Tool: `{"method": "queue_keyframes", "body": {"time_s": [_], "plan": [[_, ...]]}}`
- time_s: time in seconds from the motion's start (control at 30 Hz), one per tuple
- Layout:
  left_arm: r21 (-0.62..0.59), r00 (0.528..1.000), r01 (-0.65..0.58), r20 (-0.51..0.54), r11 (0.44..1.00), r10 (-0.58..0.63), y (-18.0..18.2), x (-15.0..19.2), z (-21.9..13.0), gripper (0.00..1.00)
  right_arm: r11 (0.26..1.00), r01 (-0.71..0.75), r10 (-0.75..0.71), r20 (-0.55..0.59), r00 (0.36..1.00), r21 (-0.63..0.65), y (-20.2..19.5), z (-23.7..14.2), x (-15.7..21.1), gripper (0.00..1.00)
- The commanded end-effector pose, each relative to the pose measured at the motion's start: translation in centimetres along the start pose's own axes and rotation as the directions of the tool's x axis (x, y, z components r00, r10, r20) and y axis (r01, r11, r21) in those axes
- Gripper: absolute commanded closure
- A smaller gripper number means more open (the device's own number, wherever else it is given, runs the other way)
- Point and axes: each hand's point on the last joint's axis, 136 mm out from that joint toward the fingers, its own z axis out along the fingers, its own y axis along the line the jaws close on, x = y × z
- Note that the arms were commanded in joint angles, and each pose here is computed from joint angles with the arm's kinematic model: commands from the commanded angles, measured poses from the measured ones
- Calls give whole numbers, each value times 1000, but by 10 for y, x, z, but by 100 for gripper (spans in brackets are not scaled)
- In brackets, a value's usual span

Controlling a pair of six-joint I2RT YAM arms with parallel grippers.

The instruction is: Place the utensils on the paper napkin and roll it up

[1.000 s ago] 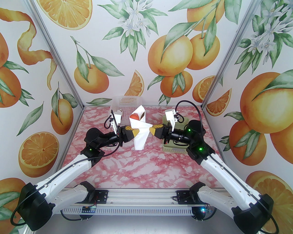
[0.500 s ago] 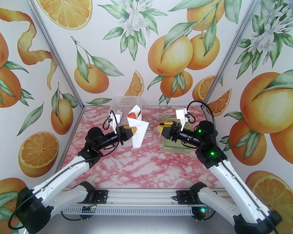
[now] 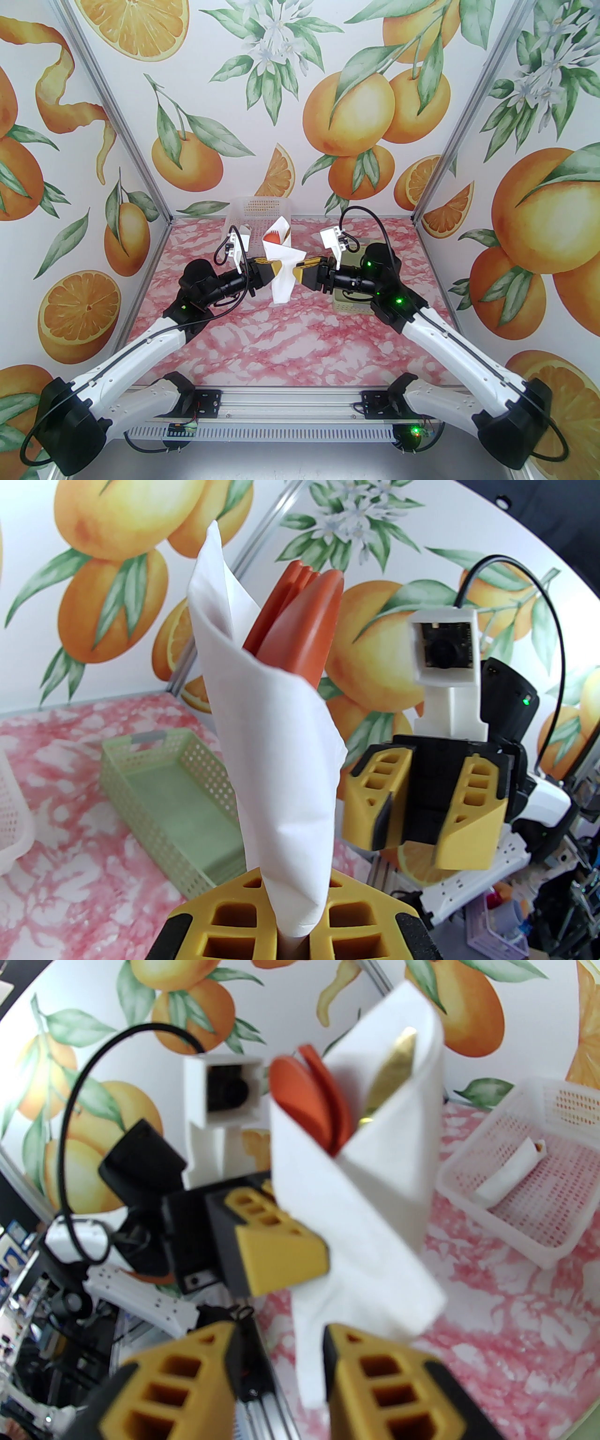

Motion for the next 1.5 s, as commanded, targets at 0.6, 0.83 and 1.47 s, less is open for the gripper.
{"method": "queue_keyframes", "body": {"time_s": [0.6, 0.83, 1.47], "plan": [[77, 998, -32, 53, 997, 28, -24, -23, -2, 100, 996, 75, -76, 19, 997, 50, -7, 6, -11, 58], [94, 997, -24, 73, 995, 18, -28, -27, -3, 100, 998, 45, -45, -4, 999, 32, -13, 10, 0, 56], [129, 996, -25, 87, 991, 13, -37, -32, -5, 100, 998, 35, -38, -62, 997, -54, -2, 23, 18, 54]]}}
